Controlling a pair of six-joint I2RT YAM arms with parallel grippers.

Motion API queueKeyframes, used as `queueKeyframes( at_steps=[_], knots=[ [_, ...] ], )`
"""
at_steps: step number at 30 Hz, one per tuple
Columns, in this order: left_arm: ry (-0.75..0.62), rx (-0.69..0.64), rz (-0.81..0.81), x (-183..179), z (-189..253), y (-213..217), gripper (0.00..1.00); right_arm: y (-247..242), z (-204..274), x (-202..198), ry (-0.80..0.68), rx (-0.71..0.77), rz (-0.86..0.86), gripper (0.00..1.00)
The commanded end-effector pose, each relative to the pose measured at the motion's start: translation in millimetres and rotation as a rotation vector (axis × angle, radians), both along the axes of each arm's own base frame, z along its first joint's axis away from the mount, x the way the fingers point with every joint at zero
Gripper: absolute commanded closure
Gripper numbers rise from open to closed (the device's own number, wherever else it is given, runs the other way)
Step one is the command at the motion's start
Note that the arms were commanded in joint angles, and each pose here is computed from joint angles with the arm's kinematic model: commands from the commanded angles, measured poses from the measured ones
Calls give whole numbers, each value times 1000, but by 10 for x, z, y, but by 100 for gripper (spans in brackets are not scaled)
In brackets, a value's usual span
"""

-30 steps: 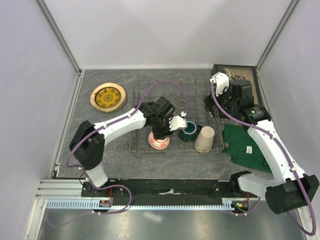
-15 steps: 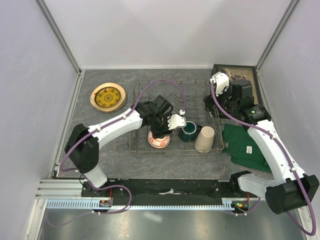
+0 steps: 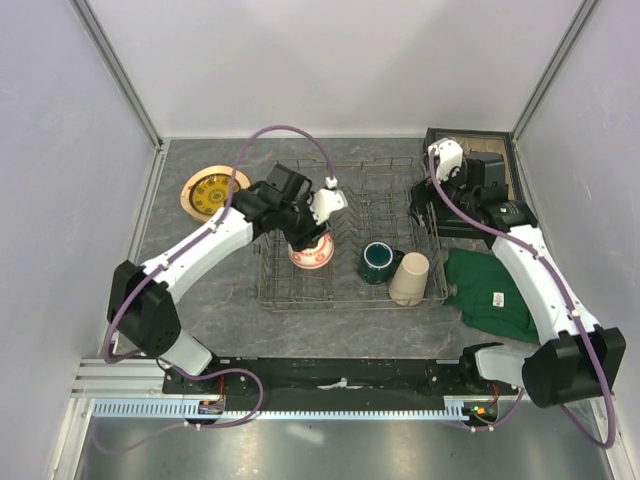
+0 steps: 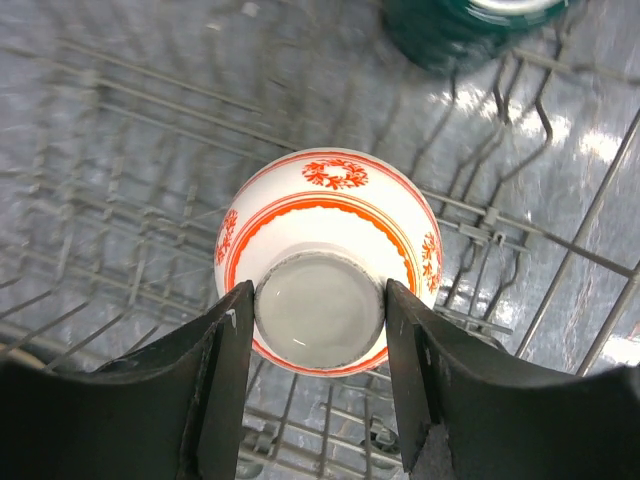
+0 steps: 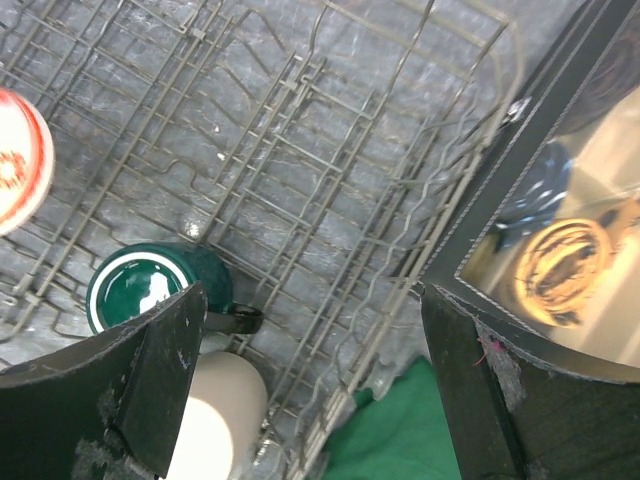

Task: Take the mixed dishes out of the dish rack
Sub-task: Pick up the bowl from the dish rack.

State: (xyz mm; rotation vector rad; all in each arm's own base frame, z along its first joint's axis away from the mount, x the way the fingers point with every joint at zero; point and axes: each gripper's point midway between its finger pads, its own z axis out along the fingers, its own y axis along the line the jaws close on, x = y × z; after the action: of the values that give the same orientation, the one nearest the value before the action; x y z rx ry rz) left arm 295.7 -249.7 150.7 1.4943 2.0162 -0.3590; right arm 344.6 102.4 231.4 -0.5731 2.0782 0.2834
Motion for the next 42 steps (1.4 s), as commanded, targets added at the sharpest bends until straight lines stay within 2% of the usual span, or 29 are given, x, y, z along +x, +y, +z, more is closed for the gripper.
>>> queueKeyframes(
  at_steps=[1, 10, 15, 18, 20, 21, 23, 24, 25, 26, 27, 28, 32, 33, 34, 42],
  knots=[
    [-96, -267, 45, 190, 786, -118, 98, 132, 240, 155, -14, 138, 38, 5],
    [-19, -538, 114, 278, 1195, 52, 98, 399, 373, 217, 38, 294, 158, 5],
    [19, -668, 125, 275, 1396, 134, 98, 678, 482, 192, 92, 428, 299, 7],
    [27, -711, 118, 256, 1456, 138, 99, 833, 509, 132, 171, 542, 363, 9],
    [33, -736, 110, 243, 1497, 126, 99, 907, 566, 133, 175, 600, 414, 12],
    [37, -745, 113, 248, 1502, 127, 98, 972, 550, 65, 250, 673, 429, 14],
    [44, -774, 108, 248, 1546, 110, 99, 1033, 653, 95, 229, 736, 475, 17],
    [52, -785, 119, 254, 1555, 118, 98, 1063, 646, 31, 310, 813, 463, 17],
    [51, -789, 118, 263, 1545, 113, 98, 1087, 791, 81, 234, 840, 502, 17],
    [35, -796, 110, 278, 1568, 106, 98, 1106, 845, 67, 232, 873, 514, 18],
    [57, -807, 129, 275, 1574, 101, 99, 1134, 820, 24, 323, 950, 483, 20],
    [55, -809, 132, 286, 1580, 105, 98, 1141, 936, 31, 249, 957, 530, 23],
    [51, -803, 147, 320, 1563, 122, 99, 1169, 777, 61, 245, 931, 514, 23],
    [52, -797, 147, 320, 1543, 122, 98, 1186, 647, 48, 321, 917, 473, 23],
    [52, -795, 151, 323, 1539, 125, 98, 1196, 591, 54, 292, 879, 486, 23],
    [28, -788, 161, 333, 1554, 156, 98, 1476, 302, -152, 422, 866, 491, 24]
  ],
)
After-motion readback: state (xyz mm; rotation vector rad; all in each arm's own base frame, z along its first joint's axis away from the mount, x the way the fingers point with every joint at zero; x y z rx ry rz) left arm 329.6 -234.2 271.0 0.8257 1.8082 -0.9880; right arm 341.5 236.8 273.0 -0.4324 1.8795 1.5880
